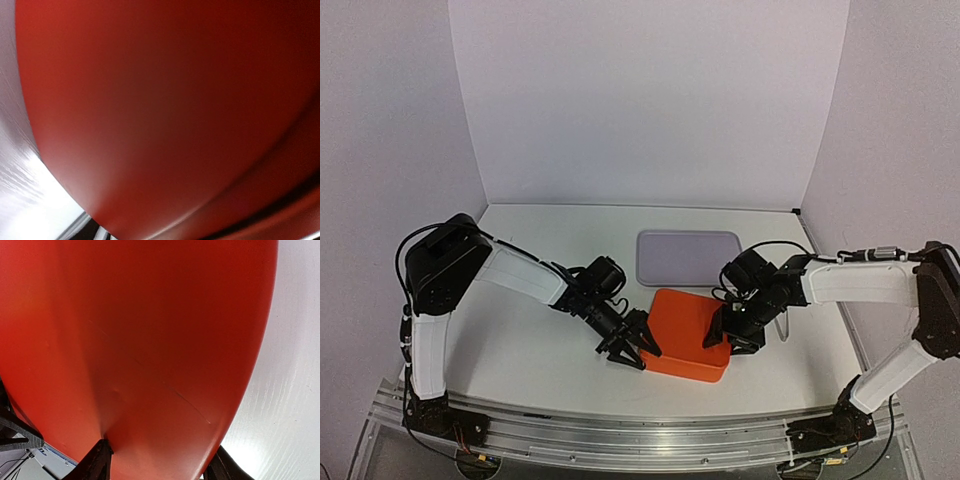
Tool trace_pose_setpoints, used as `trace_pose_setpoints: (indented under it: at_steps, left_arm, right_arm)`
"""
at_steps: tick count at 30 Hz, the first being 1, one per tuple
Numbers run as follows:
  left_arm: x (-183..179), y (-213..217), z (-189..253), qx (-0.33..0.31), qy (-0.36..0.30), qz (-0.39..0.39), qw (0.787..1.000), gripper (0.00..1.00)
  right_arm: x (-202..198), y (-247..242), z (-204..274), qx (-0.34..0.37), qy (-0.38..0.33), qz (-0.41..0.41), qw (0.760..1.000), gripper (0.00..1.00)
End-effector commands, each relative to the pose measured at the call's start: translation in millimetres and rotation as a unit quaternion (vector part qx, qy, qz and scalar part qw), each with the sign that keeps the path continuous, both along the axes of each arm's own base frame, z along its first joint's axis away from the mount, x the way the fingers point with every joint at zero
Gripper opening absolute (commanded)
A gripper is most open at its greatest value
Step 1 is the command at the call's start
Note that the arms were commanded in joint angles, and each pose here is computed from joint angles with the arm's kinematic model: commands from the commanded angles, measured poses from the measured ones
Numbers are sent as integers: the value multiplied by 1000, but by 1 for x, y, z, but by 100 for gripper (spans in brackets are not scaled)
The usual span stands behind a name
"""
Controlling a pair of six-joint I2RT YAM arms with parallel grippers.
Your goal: Pack the cookies
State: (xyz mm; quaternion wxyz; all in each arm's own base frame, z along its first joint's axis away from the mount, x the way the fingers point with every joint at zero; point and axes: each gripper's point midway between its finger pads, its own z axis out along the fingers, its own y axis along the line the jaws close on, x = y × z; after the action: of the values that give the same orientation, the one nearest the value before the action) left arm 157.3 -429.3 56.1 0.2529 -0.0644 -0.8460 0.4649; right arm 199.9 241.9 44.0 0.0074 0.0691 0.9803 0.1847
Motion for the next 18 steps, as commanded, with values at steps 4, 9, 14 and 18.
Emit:
trace_pose_setpoints:
  at_steps: [4,9,14,18]
  left_arm:
    - [5,1,-68,15,-57,0,998,26]
    - [-1,11,-94,35,-33,10,999,20]
    - [0,11,-96,32,-33,17,999,23]
    - [18,1,-74,18,-92,21,995,32]
  right_arm:
    - [-28,-34,-61,-107,64,31,992,54]
    - [-35,-35,-73,-115,91,37,989,52]
    - [-32,-35,-69,-114,78,41,989,51]
    - [-13,-32,-43,-107,22,43,993,58]
